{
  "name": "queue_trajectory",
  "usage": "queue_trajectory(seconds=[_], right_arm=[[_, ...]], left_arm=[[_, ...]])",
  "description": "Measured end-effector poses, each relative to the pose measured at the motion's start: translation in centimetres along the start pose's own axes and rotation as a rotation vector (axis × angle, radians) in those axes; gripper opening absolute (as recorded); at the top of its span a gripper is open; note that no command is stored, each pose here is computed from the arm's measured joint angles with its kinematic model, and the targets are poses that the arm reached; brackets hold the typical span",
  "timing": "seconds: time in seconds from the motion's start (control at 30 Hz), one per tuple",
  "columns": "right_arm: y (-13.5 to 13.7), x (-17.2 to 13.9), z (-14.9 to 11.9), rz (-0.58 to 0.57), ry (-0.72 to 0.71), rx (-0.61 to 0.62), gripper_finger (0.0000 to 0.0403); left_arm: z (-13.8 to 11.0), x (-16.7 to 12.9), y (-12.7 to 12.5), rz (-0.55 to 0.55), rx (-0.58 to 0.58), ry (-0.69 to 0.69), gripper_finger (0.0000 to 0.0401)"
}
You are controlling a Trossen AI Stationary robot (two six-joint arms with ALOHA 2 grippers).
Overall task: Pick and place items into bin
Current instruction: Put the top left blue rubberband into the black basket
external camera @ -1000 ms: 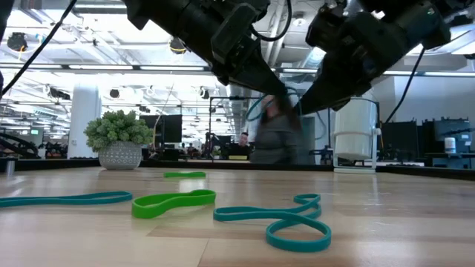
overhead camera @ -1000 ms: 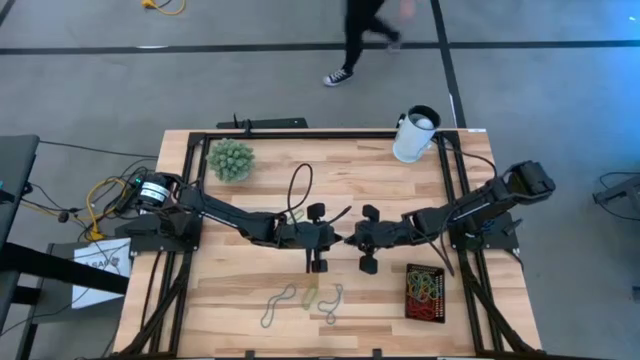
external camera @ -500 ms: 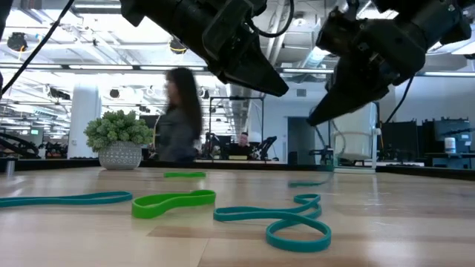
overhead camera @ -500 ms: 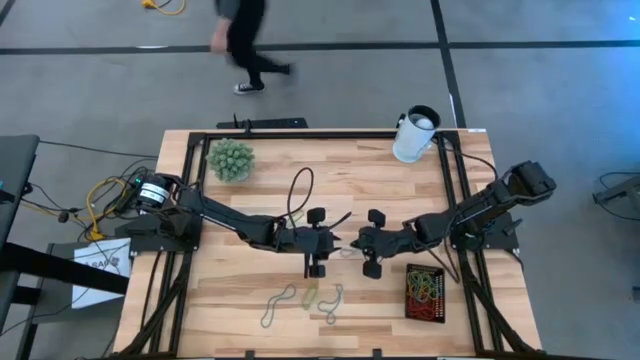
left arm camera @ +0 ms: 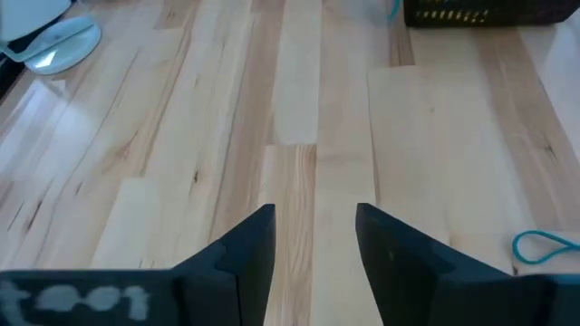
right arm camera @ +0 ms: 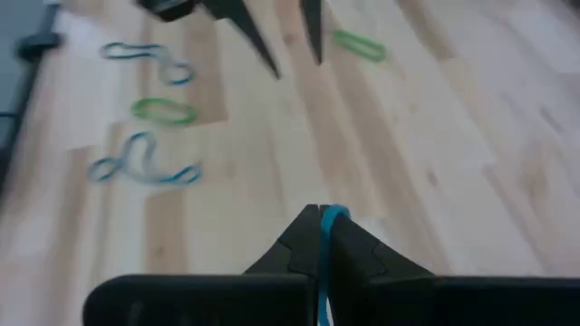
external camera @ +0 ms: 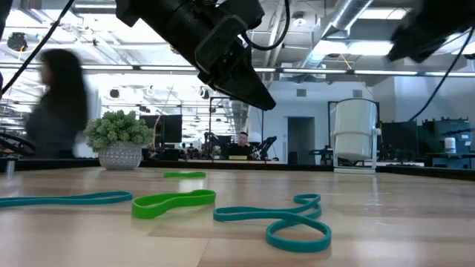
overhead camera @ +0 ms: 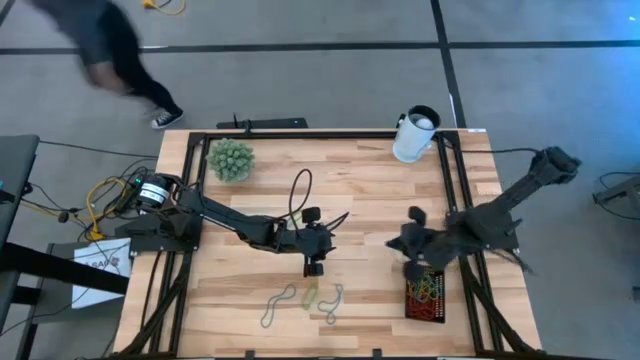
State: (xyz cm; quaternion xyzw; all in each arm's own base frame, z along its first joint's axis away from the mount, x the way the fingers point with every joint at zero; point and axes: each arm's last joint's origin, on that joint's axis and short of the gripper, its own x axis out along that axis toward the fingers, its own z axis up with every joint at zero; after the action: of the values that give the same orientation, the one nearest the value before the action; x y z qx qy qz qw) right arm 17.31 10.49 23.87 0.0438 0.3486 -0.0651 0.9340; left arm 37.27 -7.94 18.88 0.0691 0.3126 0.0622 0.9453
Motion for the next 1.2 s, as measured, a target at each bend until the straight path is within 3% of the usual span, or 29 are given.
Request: queue_trajectory(seconds=[0.23, 0.53, 0.63, 0.87, 1.2], right_arm=[[-0.4, -5.0, -2.5, 0.175, 0.121, 0.038, 0.0], [0.5, -8.2, -5.5, 0.327, 0.219, 0.007, 0.0], [0.7, -8.0, -7.1, 0.308, 0.2, -0.023, 0.0], [0.8, -6.2, -9.6, 0.174, 0.195, 0.05, 0.0015], [2.4, -4.8, -10.7, 0.244, 0.19, 0.132, 0.006]], left_arm=[[0.0, 0.0, 0.0, 0.001, 0.001, 0.002, 0.0146], [0.0, 0.0, 0.1, 0.004, 0.001, 0.002, 0.0146], [0.0, 0.0, 0.1, 0.004, 0.0, 0.002, 0.0146], [0.0, 0.0, 0.1, 0.004, 0.0, 0.001, 0.0146], [0.0, 0.0, 0.1, 0.004, -0.007, -0.001, 0.0146]])
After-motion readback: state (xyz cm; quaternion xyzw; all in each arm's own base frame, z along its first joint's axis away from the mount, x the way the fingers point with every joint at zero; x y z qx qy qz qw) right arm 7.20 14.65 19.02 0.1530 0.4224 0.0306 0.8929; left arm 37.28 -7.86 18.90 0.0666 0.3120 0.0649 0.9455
